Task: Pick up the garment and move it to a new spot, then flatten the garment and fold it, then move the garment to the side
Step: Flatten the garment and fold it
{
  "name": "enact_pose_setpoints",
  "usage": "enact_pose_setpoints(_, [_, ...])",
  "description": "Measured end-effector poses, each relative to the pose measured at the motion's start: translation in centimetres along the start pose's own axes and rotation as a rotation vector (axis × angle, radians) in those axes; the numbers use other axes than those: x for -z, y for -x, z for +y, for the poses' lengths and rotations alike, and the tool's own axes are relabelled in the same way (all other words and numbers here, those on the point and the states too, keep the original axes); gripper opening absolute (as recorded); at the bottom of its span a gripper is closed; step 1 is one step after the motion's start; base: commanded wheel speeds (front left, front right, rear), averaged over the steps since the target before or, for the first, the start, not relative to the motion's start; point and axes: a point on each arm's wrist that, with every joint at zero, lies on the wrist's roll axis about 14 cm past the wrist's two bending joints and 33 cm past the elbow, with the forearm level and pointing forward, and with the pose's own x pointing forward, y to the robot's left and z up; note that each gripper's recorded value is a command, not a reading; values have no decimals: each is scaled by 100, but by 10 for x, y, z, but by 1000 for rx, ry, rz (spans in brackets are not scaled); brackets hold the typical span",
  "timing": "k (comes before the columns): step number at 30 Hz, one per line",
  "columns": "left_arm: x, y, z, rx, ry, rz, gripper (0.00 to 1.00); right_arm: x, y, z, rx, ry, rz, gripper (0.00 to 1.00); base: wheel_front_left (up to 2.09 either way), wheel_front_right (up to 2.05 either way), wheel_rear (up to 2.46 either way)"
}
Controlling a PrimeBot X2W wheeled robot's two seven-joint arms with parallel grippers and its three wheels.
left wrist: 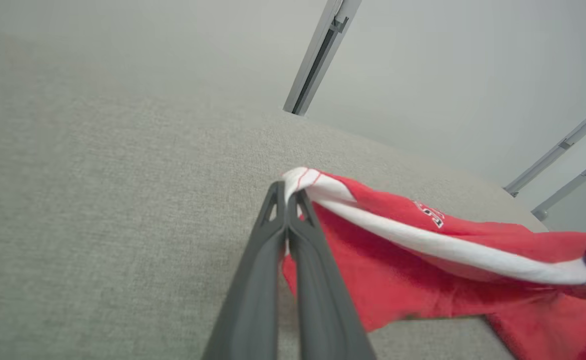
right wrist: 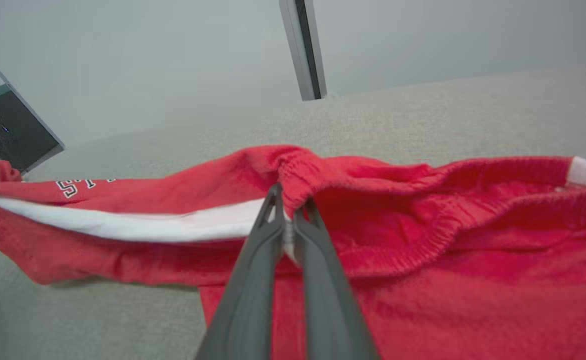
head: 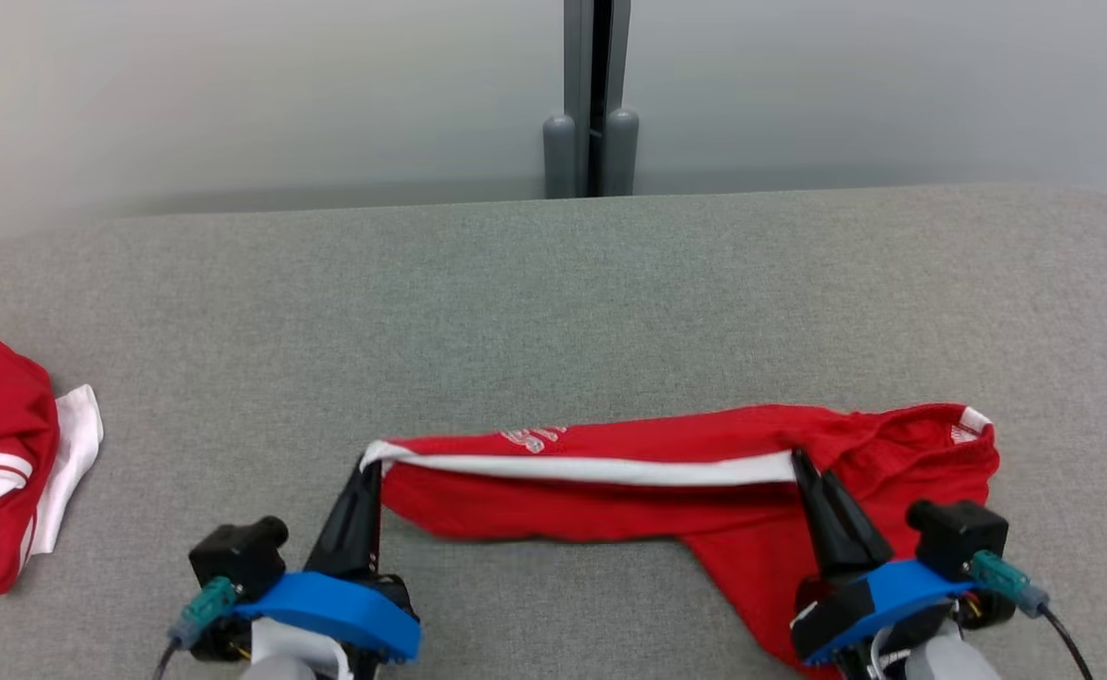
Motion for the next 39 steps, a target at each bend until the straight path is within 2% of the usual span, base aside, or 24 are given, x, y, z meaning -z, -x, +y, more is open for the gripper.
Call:
enact_pose_setpoints(5, [-67, -8, -6, 46, -82, -176, 0, -64, -15, 21, -65, -29, -185, 0, 0, 0, 0])
enact_pose_setpoints(12, [-191, -10, -35, 167, -296, -465, 0, -163, -24, 47, -192, -29, -417, 0, 0, 0, 0])
enact_pose_setpoints(15, [-230, -14, -47, 209, -380, -540, 0, -196, -33, 59, -251, 29, -450, 0, 0, 0, 0])
enact_pose_setpoints(20, [-267, -41, -45, 211, -490, -562, 0, -233, -63, 73, -306, 96, -465, 0, 0, 0, 0])
enact_pose_setpoints(25, [-311, -74, -44, 169, -535, -613, 0, -268, -102, 83, -331, 209, -519, 0, 0, 0, 0])
enact_pose_setpoints(29, [-358, -81, -47, 112, -541, -731, 0, -304, -127, 90, -331, 294, -607, 0, 0, 0, 0])
enact_pose_setpoints(32, [-363, -81, -39, 80, -527, -758, 0, -305, -142, 97, -343, 325, -609, 0, 0, 0, 0])
enact_pose_setpoints(35, [-325, -85, -9, 30, -508, -667, 0, -288, -150, 99, -357, 303, -579, 0, 0, 0, 0])
enact_pose_setpoints(39, [-240, -71, 41, -67, -410, -481, 0, -200, -145, 85, -363, 284, -378, 0, 0, 0, 0])
